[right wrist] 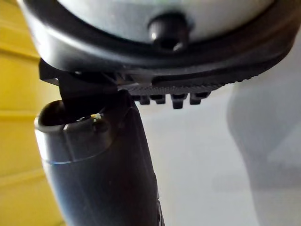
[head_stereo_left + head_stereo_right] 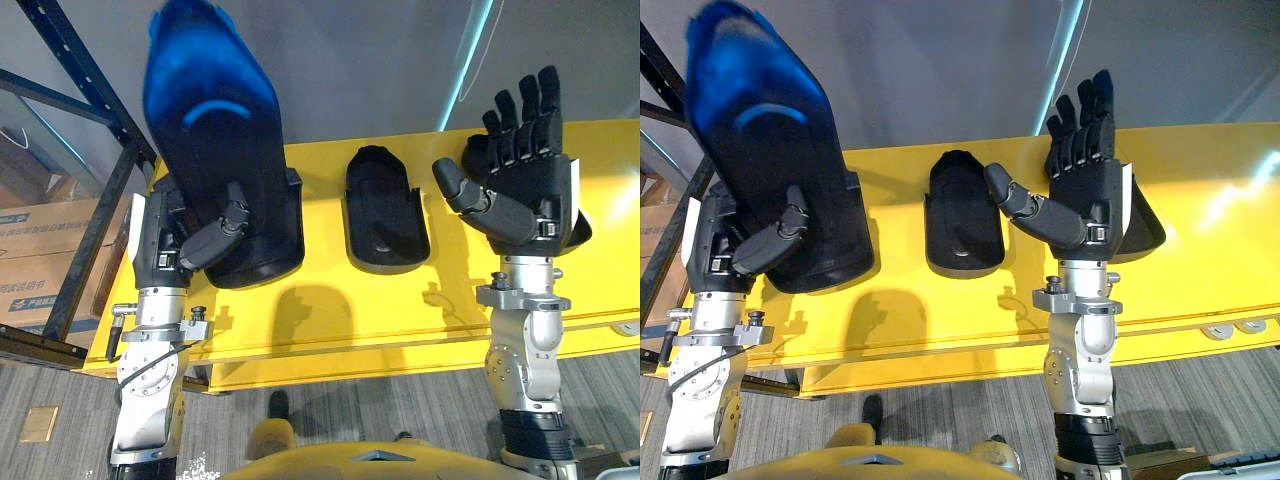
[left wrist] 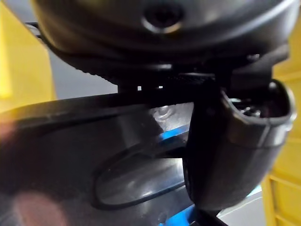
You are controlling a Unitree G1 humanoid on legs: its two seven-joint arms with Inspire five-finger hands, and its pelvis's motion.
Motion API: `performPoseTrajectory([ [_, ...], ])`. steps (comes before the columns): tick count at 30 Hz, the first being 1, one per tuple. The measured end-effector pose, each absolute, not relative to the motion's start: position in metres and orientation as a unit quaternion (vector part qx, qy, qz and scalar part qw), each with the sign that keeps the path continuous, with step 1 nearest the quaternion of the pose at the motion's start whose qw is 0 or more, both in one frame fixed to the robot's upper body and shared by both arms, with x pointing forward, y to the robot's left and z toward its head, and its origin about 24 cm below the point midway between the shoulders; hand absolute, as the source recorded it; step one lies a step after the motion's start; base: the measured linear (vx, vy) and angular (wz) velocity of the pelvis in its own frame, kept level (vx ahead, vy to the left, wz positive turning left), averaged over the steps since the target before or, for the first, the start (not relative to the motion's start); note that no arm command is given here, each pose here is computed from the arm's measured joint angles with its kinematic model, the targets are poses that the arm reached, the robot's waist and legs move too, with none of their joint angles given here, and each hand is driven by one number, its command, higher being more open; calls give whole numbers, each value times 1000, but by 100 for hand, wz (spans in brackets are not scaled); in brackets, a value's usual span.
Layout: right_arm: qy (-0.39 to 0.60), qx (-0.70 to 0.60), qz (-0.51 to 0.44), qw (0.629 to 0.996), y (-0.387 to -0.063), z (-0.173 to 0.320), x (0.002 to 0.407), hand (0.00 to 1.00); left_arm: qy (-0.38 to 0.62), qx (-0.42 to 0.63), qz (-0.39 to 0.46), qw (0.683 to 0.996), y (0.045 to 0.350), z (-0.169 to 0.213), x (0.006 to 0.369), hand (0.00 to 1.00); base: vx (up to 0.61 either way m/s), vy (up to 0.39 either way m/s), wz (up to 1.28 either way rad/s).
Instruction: Walk over and take three plastic housings, then place them on the shelf
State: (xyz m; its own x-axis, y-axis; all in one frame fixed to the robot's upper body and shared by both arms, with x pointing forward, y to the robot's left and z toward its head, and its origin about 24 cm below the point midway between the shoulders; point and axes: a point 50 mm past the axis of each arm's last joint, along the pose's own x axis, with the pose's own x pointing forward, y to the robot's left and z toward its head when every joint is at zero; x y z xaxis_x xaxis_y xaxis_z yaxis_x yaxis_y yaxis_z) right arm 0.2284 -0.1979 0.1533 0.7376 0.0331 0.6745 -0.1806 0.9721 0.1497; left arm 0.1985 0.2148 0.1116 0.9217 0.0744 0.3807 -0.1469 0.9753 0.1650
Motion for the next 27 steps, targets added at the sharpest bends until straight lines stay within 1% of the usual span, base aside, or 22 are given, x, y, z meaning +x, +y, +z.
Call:
performPoseTrajectory([
  [3,-366,99,69,923,-196,157,227,100,-116,109,69,985,225,93,196,0,-15,-2,-10],
  [6,-357,103,75,925,-195,155,228,100,-56,127,99,985,240,76,196,0,-20,4,-4],
  [9,-351,103,77,928,-195,154,228,100,-55,127,127,982,252,77,199,0,0,0,0],
  [13,-339,98,98,930,-191,150,229,100,-30,143,121,982,266,70,217,0,-15,-2,-3],
  [19,-310,72,134,938,-189,145,234,100,11,135,107,985,281,58,242,0,-41,-1,-10],
  [22,-302,73,135,941,-188,142,235,100,23,124,90,988,283,55,255,0,-22,2,-9],
  [25,-296,73,138,942,-188,140,236,100,37,139,62,988,284,57,268,0,-4,-1,-1],
  [26,-295,73,140,942,-187,140,237,100,41,140,59,988,284,57,270,100,0,0,0],
  [27,-293,73,148,942,-185,140,237,100,48,141,56,987,286,56,272,100,0,0,0],
])
